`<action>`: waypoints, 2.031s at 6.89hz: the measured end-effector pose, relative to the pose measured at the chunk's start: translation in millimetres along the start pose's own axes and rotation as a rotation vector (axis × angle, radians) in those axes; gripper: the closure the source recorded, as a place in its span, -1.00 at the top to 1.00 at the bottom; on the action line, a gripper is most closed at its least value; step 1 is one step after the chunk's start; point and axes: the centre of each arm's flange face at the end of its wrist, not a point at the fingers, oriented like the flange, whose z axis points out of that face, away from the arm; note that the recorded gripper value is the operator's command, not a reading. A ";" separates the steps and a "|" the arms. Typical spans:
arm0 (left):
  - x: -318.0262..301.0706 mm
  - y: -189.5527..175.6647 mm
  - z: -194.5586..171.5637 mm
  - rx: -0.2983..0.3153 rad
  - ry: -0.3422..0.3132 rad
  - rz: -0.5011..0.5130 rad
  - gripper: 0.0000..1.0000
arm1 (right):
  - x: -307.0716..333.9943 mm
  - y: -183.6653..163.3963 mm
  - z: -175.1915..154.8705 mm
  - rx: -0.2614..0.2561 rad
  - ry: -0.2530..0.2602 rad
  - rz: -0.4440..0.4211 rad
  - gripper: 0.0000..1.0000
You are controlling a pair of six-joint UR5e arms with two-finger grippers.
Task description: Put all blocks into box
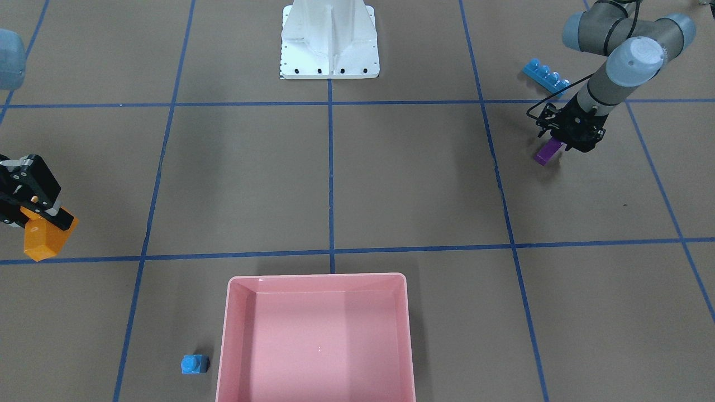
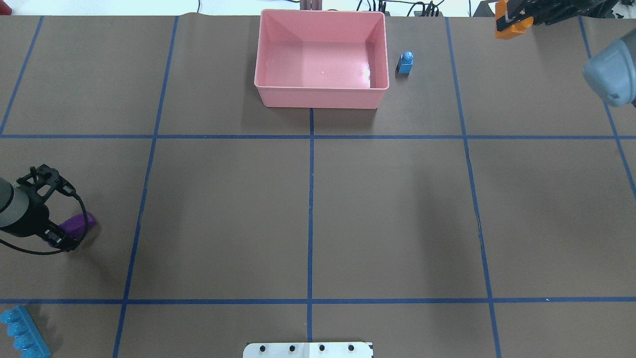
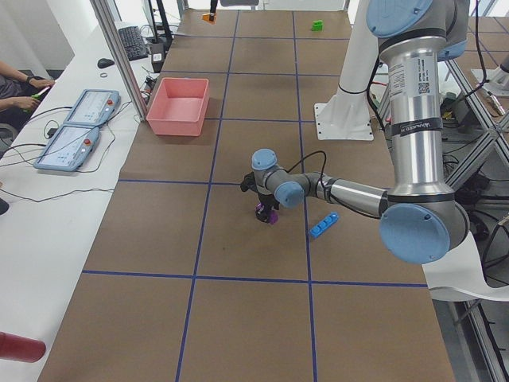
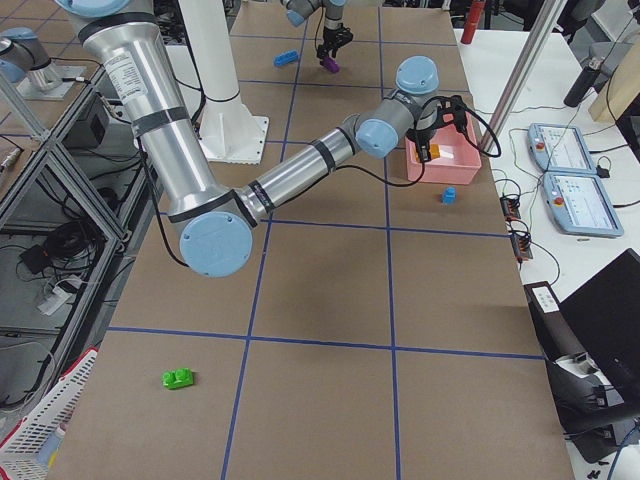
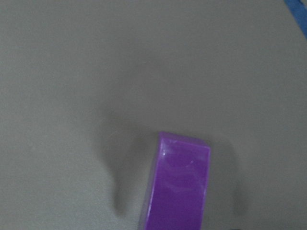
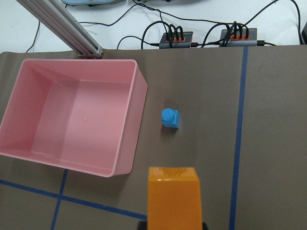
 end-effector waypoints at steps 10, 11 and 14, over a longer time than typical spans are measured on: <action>25.7 -60.2 -141.6 0.145 0.285 -0.216 -1.00 | -188.5 -80.5 224.6 -0.005 0.036 -0.158 0.98; 35.9 -95.3 -158.1 0.156 0.284 -0.223 -1.00 | -184.0 -83.5 236.7 0.005 0.050 -0.156 0.98; 53.9 -204.3 -238.3 0.248 0.290 -0.323 -1.00 | -171.8 -100.3 222.3 0.023 0.076 -0.076 0.98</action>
